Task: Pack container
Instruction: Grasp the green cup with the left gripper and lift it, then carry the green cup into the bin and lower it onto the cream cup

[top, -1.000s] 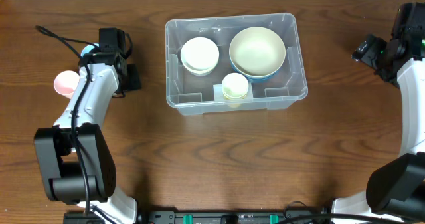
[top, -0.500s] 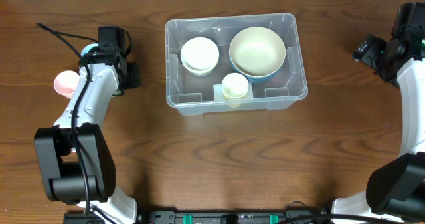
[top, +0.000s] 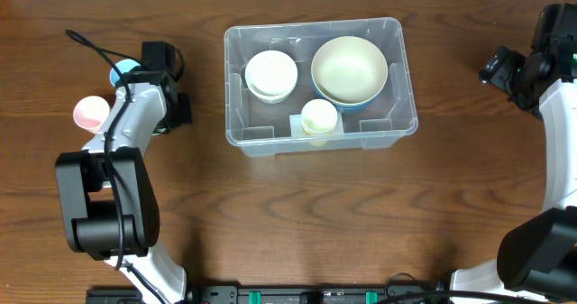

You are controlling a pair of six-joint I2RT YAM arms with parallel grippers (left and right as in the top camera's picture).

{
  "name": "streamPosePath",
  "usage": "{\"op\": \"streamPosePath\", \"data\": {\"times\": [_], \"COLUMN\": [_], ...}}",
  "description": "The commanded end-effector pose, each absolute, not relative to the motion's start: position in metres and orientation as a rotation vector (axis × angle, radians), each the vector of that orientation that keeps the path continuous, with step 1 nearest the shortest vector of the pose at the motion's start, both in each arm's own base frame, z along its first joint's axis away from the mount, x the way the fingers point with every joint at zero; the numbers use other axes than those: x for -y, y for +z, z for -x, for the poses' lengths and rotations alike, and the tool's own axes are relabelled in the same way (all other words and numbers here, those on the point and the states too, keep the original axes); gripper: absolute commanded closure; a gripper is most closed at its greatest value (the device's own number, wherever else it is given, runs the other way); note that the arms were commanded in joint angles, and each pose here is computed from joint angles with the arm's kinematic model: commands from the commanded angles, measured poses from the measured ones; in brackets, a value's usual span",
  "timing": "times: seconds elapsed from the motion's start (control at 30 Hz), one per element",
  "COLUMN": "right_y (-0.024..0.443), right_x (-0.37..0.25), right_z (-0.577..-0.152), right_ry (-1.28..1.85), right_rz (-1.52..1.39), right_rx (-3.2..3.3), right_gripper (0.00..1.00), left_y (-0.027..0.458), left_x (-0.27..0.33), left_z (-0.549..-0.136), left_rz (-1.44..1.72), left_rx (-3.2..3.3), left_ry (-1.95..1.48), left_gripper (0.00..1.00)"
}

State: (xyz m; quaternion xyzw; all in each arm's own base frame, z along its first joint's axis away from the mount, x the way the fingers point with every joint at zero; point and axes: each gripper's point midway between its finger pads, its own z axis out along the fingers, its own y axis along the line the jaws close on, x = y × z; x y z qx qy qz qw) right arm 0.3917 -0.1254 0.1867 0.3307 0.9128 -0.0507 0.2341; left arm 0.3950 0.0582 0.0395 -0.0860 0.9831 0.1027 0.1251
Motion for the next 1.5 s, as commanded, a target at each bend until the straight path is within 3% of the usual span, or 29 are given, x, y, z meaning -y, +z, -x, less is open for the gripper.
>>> {"op": "streamPosePath", "data": {"times": [0.0, 0.17, 0.37, 0.77, 1.07, 1.47], "right_y": [0.188, 0.188, 0.188, 0.188, 0.188, 0.188], "right_x": [0.128, 0.128, 0.128, 0.128, 0.128, 0.128], "right_z": [-0.391, -0.391, -0.391, -0.391, -0.391, -0.391], "right_ry": [-0.140, -0.140, -0.140, -0.140, -0.141, -0.140], "right_rz": [-0.933, -0.933, -0.933, -0.932, -0.932, -0.932], "right_rx": [-2.494, -2.494, -2.494, -2.494, -2.494, -2.494], "right_gripper": [0.01, 0.01, 0.01, 0.01, 0.01, 0.01], "left_y": [0.040, 0.060, 0.117, 0.227, 0.262, 0.307], "left_x": [-0.061, -0.059, -0.045, 0.077, 0.162, 0.217], "left_z": [-0.390, -0.388, -0.388, -0.353, -0.326, -0.348], "left_rz": [0.278, 0.354, 0.428, 0.044, -0.264, -0.355], "left_rx": [-2.874, -2.855, -2.739, -2.527, -2.443, -2.334], "left_ry": [0.327, 0.308, 0.248, -0.152, -0.209, -0.278], "left_gripper": [0.94, 0.94, 0.94, 0.94, 0.94, 0.94]}}
